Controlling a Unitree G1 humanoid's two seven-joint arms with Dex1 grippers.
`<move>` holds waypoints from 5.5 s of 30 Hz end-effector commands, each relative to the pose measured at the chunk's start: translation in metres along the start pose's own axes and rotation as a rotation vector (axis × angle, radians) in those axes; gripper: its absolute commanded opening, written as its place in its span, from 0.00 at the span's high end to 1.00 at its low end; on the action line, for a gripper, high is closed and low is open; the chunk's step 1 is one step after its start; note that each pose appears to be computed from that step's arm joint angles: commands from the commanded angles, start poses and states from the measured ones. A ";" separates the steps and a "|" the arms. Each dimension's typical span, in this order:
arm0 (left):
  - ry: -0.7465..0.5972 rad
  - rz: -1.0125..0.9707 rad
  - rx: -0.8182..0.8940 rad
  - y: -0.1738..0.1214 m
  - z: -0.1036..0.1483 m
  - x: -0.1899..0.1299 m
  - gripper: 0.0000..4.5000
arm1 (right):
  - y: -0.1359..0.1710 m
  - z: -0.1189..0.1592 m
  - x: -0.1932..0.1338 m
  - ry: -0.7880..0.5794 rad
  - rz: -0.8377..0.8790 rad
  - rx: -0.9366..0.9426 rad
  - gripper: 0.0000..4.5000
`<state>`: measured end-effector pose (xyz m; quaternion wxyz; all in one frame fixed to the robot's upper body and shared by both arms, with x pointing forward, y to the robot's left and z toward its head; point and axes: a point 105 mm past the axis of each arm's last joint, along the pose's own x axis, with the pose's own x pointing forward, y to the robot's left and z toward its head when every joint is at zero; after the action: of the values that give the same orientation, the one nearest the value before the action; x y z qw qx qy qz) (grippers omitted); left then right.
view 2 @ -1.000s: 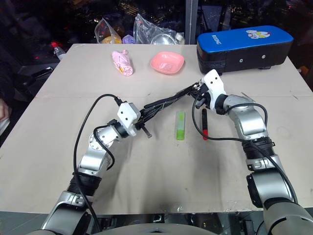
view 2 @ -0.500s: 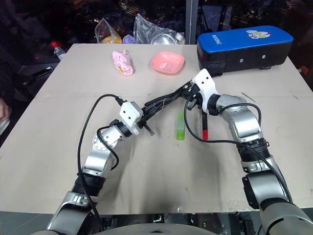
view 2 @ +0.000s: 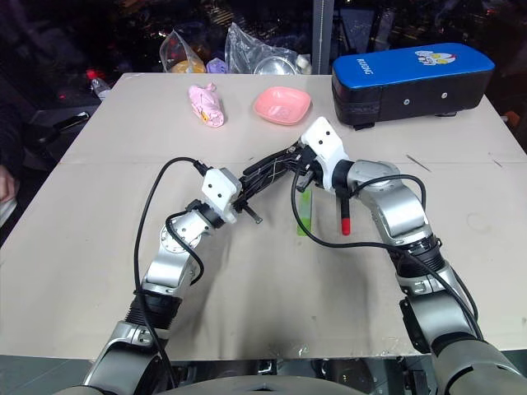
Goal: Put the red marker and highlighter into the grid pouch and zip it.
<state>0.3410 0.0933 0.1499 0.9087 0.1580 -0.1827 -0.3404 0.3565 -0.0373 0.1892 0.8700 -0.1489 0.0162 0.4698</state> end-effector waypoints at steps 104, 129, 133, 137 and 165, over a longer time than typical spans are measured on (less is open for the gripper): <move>-0.048 -0.132 0.057 0.006 0.020 -0.007 1.00 | -0.069 0.012 -0.120 0.341 -0.076 -0.944 0.95; -0.108 -0.342 0.231 0.000 0.035 0.004 1.00 | -0.028 0.020 -0.057 0.174 0.238 -1.273 0.95; -0.123 -0.361 0.211 -0.002 0.035 0.004 1.00 | -0.023 0.020 -0.049 0.140 0.261 -1.258 0.95; -0.123 -0.327 0.183 0.002 0.033 0.007 1.00 | -0.025 0.014 -0.047 0.158 0.267 -1.169 0.63; -0.018 -0.022 0.156 0.057 0.024 -0.016 1.00 | 0.052 -0.081 -0.032 0.170 -0.276 0.130 0.01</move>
<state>0.3533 0.1404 0.1722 0.8933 0.2231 -0.1842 -0.3441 0.3009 -0.0575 0.1012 0.9233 -0.1186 0.1127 0.3475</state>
